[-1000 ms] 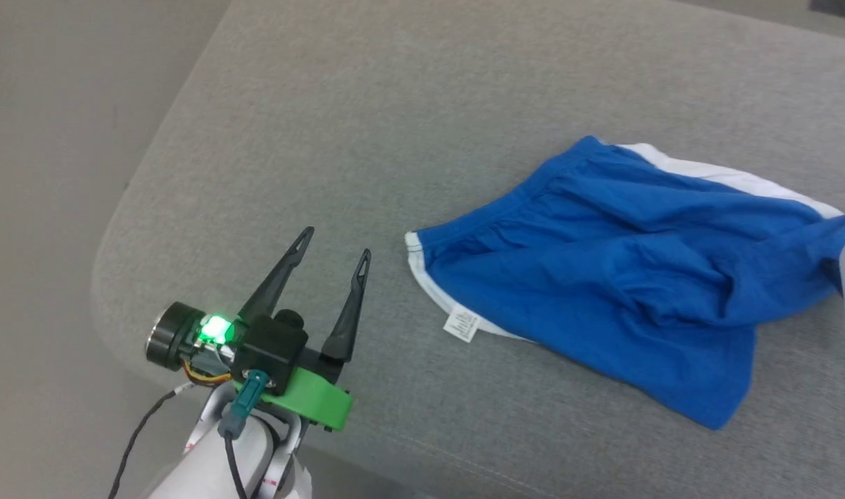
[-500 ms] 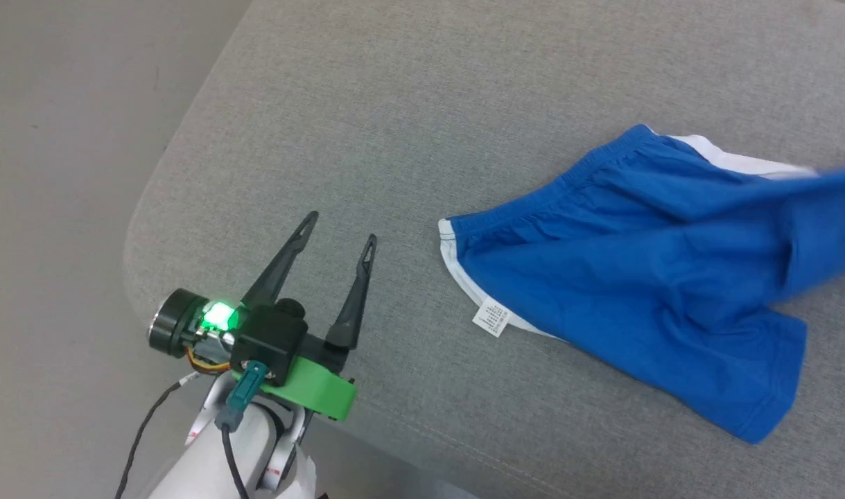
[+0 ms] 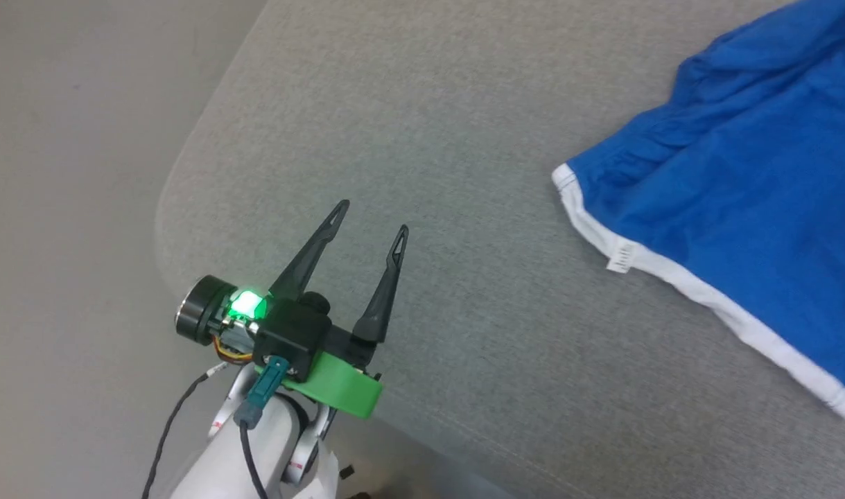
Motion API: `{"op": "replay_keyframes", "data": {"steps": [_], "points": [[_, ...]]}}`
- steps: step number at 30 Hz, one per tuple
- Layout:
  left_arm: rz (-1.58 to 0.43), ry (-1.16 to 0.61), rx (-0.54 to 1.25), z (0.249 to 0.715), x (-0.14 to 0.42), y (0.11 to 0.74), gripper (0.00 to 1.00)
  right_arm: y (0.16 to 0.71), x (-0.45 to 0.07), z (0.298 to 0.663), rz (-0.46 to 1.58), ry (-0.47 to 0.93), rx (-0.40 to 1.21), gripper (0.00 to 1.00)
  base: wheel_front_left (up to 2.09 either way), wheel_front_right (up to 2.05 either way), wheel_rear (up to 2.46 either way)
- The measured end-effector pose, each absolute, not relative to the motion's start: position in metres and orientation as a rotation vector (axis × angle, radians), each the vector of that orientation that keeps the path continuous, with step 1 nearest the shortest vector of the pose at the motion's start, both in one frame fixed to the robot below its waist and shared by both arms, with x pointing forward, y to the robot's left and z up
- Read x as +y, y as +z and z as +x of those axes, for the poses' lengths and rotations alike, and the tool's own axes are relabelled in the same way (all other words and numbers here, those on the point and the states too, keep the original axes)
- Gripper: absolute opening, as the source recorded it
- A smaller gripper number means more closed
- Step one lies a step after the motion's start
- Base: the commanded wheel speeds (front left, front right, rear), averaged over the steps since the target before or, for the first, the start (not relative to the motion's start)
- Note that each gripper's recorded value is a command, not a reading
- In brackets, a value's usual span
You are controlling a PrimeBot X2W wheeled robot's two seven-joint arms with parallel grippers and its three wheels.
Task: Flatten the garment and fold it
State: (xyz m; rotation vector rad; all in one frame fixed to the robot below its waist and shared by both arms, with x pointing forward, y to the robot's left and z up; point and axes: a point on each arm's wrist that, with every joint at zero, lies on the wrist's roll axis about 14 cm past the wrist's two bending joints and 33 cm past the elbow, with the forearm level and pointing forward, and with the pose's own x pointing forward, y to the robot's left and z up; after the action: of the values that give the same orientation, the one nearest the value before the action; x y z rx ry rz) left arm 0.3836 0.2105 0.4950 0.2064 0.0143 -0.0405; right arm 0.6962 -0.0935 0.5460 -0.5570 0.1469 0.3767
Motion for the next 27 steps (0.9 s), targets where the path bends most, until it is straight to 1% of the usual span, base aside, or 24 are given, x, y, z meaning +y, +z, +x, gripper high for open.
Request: {"op": "replay_keyframes", "data": {"steps": [3,5,6,7,10,15,22,27], "points": [[0.208,-0.032,0.023,0.384,0.212,0.492,1.0,0.542,-0.077,0.706,-0.587,0.409,0.128,0.0,0.0,0.0,0.0],[0.207,-0.032,0.028,0.384,0.211,0.491,1.0,0.525,-0.072,0.708,-0.608,0.429,0.164,0.0,0.0,0.0,0.0],[0.206,-0.029,0.031,0.384,0.212,0.49,1.0,0.514,-0.07,0.708,-0.616,0.439,0.191,0.09,0.0,0.0,0.0],[0.205,-0.027,0.034,0.384,0.212,0.489,1.0,0.504,-0.068,0.707,-0.616,0.449,0.219,0.99,0.0,0.0,0.0],[0.196,-0.028,0.038,0.386,0.212,0.487,1.0,0.479,-0.069,0.702,-0.596,0.465,0.289,1.0,0.0,0.0,0.0],[0.191,-0.036,0.034,0.387,0.213,0.487,1.0,0.479,-0.078,0.695,-0.519,0.454,0.304,1.0,0.0,0.0,0.0],[0.181,-0.061,-0.005,0.39,0.215,0.499,1.0,0.51,-0.084,0.672,-0.398,0.455,0.222,1.0,0.0,0.0,0.0],[0.157,-0.082,-0.03,0.395,0.214,0.507,1.0,0.538,-0.104,0.646,-0.327,0.44,0.138,1.0,0.0,0.0,0.0]]}}
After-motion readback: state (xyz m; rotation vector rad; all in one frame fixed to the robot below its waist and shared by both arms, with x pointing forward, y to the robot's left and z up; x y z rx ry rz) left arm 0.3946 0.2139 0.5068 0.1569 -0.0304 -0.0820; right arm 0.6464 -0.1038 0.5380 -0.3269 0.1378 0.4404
